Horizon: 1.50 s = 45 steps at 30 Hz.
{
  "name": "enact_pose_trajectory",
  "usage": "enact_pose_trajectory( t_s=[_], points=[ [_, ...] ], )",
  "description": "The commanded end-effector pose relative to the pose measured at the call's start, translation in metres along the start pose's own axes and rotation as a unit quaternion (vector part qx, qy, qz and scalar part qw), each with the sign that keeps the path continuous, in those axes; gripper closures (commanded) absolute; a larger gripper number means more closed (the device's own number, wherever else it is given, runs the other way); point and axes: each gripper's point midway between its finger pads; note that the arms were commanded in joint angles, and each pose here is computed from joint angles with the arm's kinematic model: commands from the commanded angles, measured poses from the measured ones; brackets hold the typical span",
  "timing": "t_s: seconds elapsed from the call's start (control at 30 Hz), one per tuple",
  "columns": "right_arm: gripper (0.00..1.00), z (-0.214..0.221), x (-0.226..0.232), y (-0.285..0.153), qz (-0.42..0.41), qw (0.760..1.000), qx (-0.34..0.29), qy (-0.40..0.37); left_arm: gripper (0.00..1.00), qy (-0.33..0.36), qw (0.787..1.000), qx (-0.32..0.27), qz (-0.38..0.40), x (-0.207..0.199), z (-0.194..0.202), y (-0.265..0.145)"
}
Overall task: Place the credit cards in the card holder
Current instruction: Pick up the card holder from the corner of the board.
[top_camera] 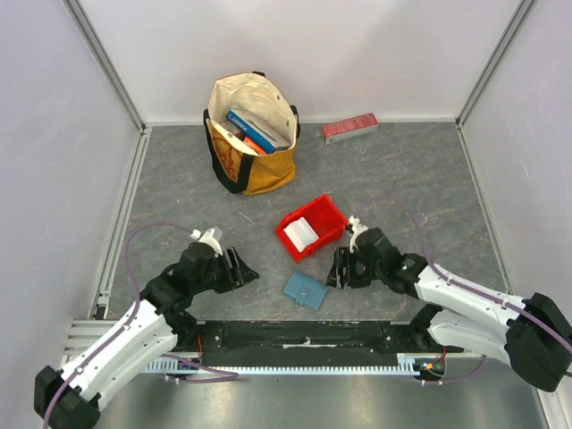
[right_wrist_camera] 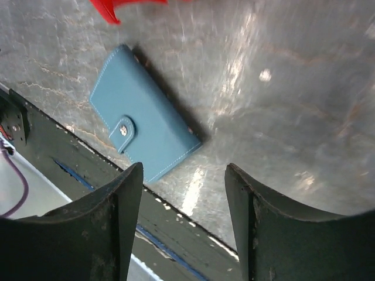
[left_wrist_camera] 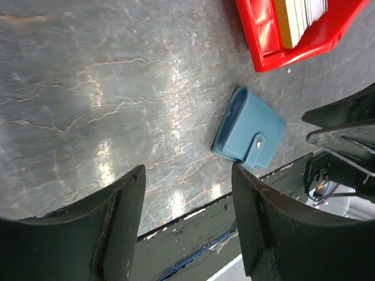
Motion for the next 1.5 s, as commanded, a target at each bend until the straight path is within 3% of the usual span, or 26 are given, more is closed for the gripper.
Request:
enact_pose_trajectory(
  t_s=[0.0, 0.2, 0.33, 0.63, 0.77, 0.97, 1.1, 1.17, 1.27, 1.4, 1.47],
  points=[
    [0.37, 0.004, 0.015, 0.011, 0.001, 0.991, -0.058, 0.123, 0.34, 0.034, 0.997, -0.017, 0.063, -0.037, -0.01, 0.015],
    [0.39, 0.021, 0.027, 0.015, -0.019, 0.978, -0.09, 0.188, 0.34, 0.107, 0.987, 0.049, 0.113, -0.052, 0.01, 0.04],
    [0.4, 0.016, 0.043, 0.022, -0.067, 0.973, -0.097, 0.2, 0.34, 0.116, 0.979, 0.077, 0.151, -0.061, 0.022, 0.049],
    [0.47, 0.006, 0.045, 0.037, -0.06, 0.973, -0.112, 0.191, 0.4, 0.128, 0.964, 0.129, 0.192, -0.071, 0.053, 0.072],
    [0.49, 0.003, 0.046, 0.037, -0.069, 0.972, -0.123, 0.189, 0.51, 0.13, 0.96, 0.162, 0.187, -0.066, 0.078, 0.079],
    [0.49, 0.003, 0.044, 0.039, -0.06, 0.977, -0.12, 0.163, 0.85, 0.111, 0.963, 0.178, 0.167, -0.054, 0.1, 0.08],
    [0.55, 0.005, 0.043, 0.041, -0.05, 0.984, -0.109, 0.13, 0.98, 0.087, 0.969, 0.176, 0.152, -0.044, 0.115, 0.074],
    [0.57, 0.002, 0.048, 0.041, -0.055, 0.987, -0.107, 0.111, 0.97, 0.064, 0.973, 0.171, 0.139, -0.036, 0.118, 0.072],
    [0.53, -0.003, 0.041, 0.04, -0.011, 0.992, -0.099, 0.072, 0.74, 0.044, 0.976, 0.16, 0.14, -0.035, 0.119, 0.065],
    [0.49, -0.003, 0.022, 0.03, 0.054, 0.994, -0.087, 0.027, 0.62, 0.063, 0.985, 0.12, 0.107, -0.029, 0.102, 0.061],
    [0.42, 0.001, 0.011, 0.023, 0.081, 0.993, -0.081, 0.029, 0.45, 0.085, 0.989, 0.096, 0.081, -0.025, 0.09, 0.058]
  ],
)
Point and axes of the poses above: each gripper's point midway between its finger pads, its own y axis out along the fingers, its own x axis along the line the jaws close on, z = x × y, and after that the axes turned 6 degrees about -y, right-handed
